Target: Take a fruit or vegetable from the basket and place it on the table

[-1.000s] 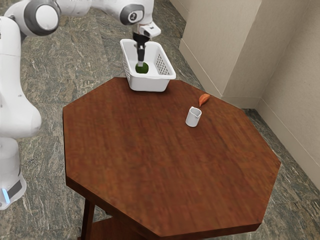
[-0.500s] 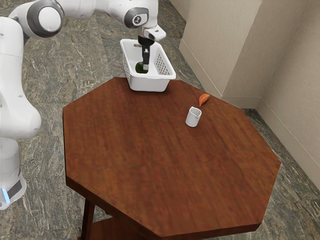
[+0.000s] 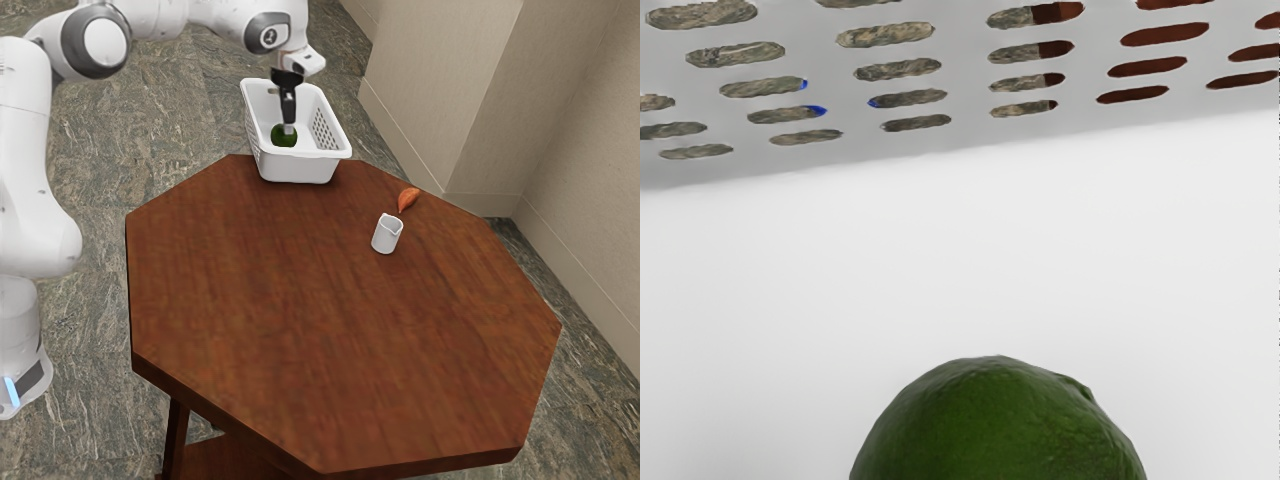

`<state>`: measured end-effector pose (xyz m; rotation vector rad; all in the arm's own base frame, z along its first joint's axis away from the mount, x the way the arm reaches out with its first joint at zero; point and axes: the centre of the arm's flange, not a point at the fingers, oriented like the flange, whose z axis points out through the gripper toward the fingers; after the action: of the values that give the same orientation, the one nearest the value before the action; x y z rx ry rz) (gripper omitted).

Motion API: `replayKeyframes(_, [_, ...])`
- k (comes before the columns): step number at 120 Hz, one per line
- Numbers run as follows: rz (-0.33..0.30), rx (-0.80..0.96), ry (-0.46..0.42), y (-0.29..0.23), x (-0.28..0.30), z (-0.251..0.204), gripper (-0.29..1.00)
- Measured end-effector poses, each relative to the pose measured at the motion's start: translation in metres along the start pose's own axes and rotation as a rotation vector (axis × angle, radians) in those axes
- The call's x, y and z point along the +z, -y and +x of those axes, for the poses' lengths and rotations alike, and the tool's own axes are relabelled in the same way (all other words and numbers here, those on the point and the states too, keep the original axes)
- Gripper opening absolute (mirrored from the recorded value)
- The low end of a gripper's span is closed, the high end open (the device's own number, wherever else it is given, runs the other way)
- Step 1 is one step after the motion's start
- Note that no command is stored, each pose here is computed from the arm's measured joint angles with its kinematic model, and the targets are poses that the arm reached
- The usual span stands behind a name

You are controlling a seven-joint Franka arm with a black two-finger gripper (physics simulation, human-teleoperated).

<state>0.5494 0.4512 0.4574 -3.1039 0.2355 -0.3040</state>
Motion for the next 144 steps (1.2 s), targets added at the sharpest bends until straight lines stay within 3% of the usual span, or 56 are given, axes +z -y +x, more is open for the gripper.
replayKeyframes(69, [-0.046, -0.011, 0.007, 0.007, 0.038, -0.007, 0.69])
replayKeyframes(92, [-0.047, -0.012, 0.011, 0.008, 0.043, -0.009, 0.45])
replayKeyframes(118, [-0.029, -0.005, 0.008, 0.006, 0.035, -0.007, 0.37])
replayKeyframes(144, [0.032, 0.035, -0.027, -0.018, -0.023, 0.013, 0.32])
